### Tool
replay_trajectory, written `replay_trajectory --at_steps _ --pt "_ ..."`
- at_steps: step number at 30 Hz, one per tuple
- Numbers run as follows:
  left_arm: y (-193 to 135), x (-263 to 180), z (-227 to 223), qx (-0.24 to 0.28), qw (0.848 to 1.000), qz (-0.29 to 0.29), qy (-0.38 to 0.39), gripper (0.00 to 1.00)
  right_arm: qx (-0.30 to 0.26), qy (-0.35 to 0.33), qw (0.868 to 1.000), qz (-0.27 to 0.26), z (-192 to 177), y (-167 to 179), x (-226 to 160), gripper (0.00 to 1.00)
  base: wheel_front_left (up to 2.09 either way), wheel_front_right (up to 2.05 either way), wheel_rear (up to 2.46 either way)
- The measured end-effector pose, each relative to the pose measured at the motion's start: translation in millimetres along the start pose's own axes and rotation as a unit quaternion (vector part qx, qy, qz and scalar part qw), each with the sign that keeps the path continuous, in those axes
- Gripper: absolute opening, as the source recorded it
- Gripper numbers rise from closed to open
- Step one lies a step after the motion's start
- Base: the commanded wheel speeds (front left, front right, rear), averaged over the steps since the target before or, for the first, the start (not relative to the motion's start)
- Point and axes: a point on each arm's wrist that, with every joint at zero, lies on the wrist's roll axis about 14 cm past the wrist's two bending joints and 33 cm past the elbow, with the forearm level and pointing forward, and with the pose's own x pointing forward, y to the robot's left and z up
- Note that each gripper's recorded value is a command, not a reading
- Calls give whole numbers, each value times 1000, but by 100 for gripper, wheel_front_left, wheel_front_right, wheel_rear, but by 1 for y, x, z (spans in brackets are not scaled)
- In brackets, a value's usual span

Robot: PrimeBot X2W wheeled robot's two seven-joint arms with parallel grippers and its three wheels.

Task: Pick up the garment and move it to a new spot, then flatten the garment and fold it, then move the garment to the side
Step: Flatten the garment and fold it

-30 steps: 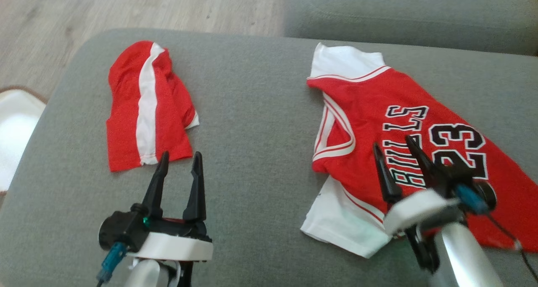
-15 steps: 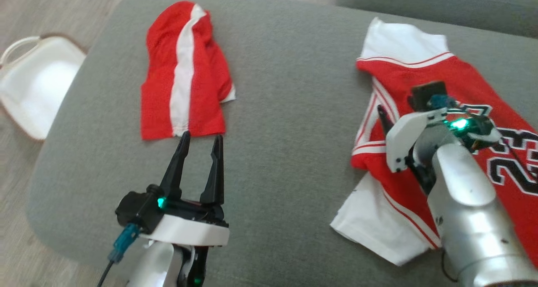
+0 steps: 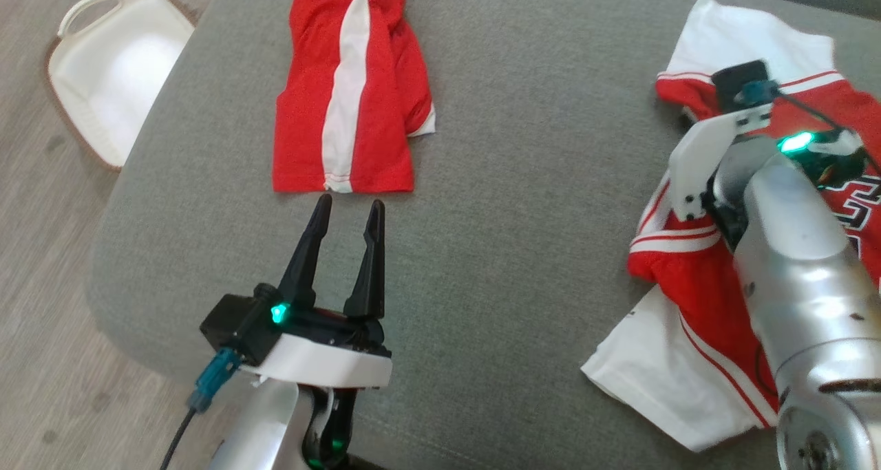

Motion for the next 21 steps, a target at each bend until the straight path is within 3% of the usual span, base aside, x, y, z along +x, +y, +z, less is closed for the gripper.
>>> replay_trajectory --at_steps 8,15,20,21 --pt "8 2 0 1 1000 14 3 100 33 -75 997 4 37 -3 16 0 0 0 0" --pt "12 3 2 5 1000 19 2 100 47 -208 977 -20 132 -26 11 0 0 0 0" --pt "18 0 3 5 999 33 2 100 43 -253 966 -32 158 -32 8 0 0 0 0" --pt "19 0 3 5 999 34 2 100 43 -252 966 -33 158 -33 10 46 0 0 0"
